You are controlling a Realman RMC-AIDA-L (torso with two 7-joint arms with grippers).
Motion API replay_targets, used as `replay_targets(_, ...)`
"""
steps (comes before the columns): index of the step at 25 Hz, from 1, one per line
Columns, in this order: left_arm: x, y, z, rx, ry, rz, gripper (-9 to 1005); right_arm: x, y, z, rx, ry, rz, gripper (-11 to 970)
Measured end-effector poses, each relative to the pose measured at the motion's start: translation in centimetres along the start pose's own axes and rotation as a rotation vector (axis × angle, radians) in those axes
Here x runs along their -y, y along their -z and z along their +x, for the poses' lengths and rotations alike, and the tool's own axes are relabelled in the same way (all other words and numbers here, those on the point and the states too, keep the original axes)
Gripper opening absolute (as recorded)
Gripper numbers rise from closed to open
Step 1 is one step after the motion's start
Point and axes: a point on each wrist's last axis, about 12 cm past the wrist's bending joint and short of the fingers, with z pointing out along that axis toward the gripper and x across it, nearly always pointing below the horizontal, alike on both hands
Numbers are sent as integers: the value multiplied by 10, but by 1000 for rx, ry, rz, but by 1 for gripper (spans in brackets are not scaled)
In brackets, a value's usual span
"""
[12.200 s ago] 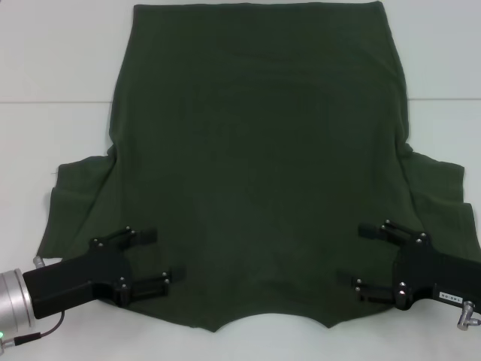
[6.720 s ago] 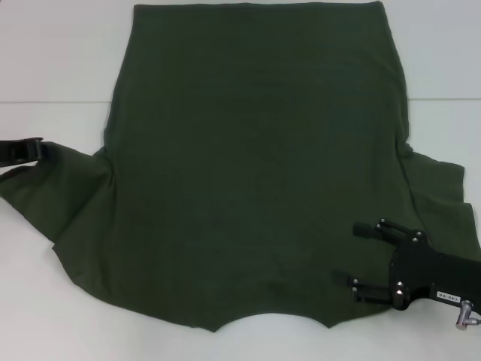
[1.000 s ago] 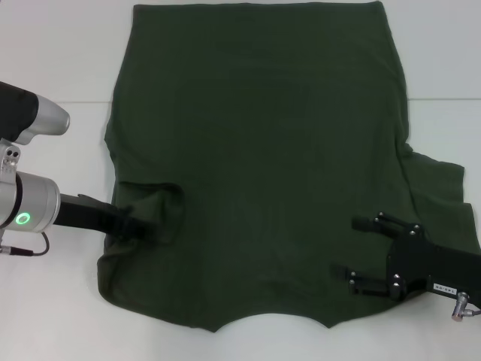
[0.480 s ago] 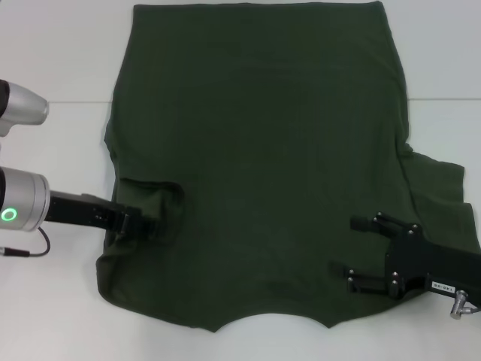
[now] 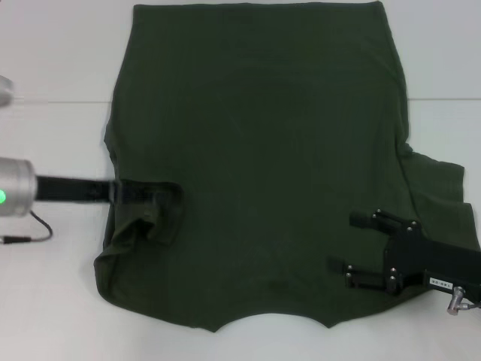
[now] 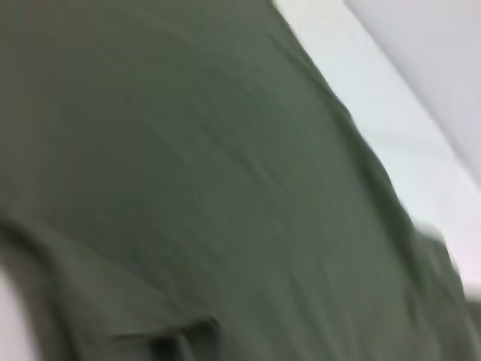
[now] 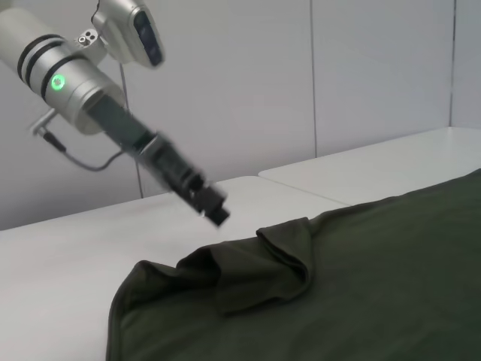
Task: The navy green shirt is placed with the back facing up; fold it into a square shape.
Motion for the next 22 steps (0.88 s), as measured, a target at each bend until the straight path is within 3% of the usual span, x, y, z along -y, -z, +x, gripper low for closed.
replay_targets(4,-19,13,-2,89,282,-20,638,1,-1,1,-8,-5,9,916)
replay_targets(12,-24,-2,-4,57,404,-6,635,1,-4,3,-19,-11,14,914)
replay_targets(22,-34,-19,-1,100,509,-83,635,0,-5,3,-19,-17,6,912)
